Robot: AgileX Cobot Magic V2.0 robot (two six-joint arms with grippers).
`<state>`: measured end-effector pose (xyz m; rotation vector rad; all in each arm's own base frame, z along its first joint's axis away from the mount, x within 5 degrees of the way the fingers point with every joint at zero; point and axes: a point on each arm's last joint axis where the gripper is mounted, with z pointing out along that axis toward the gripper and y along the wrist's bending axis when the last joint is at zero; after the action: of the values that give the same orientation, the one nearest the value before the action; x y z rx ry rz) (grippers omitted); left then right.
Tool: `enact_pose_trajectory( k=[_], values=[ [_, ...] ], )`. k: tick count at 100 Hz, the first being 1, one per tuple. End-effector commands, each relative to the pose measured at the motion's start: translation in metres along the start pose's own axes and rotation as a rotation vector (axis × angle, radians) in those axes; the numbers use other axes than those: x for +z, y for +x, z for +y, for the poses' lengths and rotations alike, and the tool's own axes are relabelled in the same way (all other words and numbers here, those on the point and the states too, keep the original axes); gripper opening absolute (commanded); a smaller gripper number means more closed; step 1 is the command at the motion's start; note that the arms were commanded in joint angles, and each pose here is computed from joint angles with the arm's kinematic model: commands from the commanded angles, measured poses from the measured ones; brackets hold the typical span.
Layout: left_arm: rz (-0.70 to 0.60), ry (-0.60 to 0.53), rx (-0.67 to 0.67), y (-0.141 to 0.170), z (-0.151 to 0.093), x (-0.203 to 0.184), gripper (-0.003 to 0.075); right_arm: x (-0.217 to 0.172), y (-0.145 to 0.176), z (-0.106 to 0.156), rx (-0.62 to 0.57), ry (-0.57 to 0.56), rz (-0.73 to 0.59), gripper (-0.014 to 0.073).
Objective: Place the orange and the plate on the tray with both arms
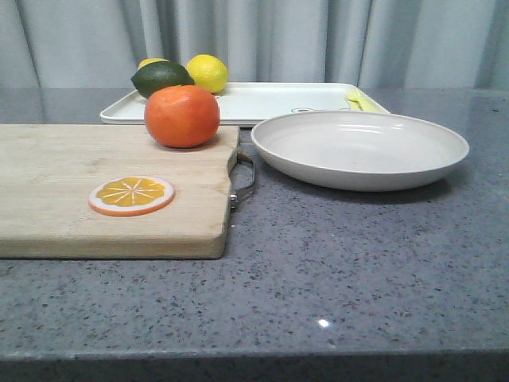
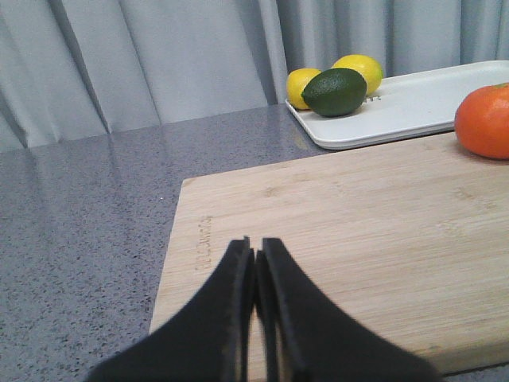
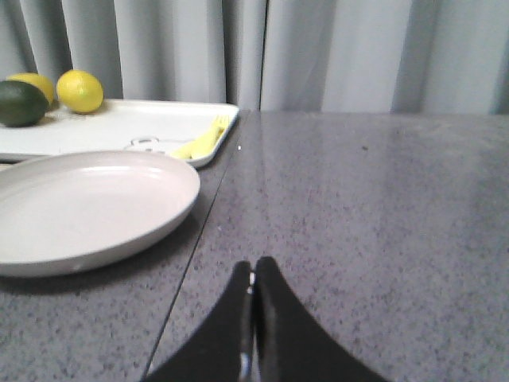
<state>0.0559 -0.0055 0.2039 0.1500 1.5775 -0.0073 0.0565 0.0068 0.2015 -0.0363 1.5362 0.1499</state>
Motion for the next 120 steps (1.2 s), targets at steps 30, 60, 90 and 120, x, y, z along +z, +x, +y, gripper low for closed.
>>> enact_pose_trajectory(
  k=[30,60,90,120],
  values=[
    [-0.13,0.027,-0.246,-0.039,0.001,-0.009,-0.0019,-0.011,-0.054,0.004,0.03,-0.009,-0.175,-0.0067],
    [0.09,0.079,-0.241,-0.099,0.001,0.002,-0.0019,-0.004,-0.111,0.01,0.037,-0.022,0.034,-0.0067],
    [0.315,0.148,-0.261,-0.162,0.0,0.039,-0.0019,0.032,-0.162,0.015,0.036,-0.024,0.202,-0.0067],
    [0.344,0.217,-0.288,-0.177,-0.005,0.062,-0.0018,0.052,-0.164,0.016,0.042,-0.021,0.29,-0.0067]
  ],
)
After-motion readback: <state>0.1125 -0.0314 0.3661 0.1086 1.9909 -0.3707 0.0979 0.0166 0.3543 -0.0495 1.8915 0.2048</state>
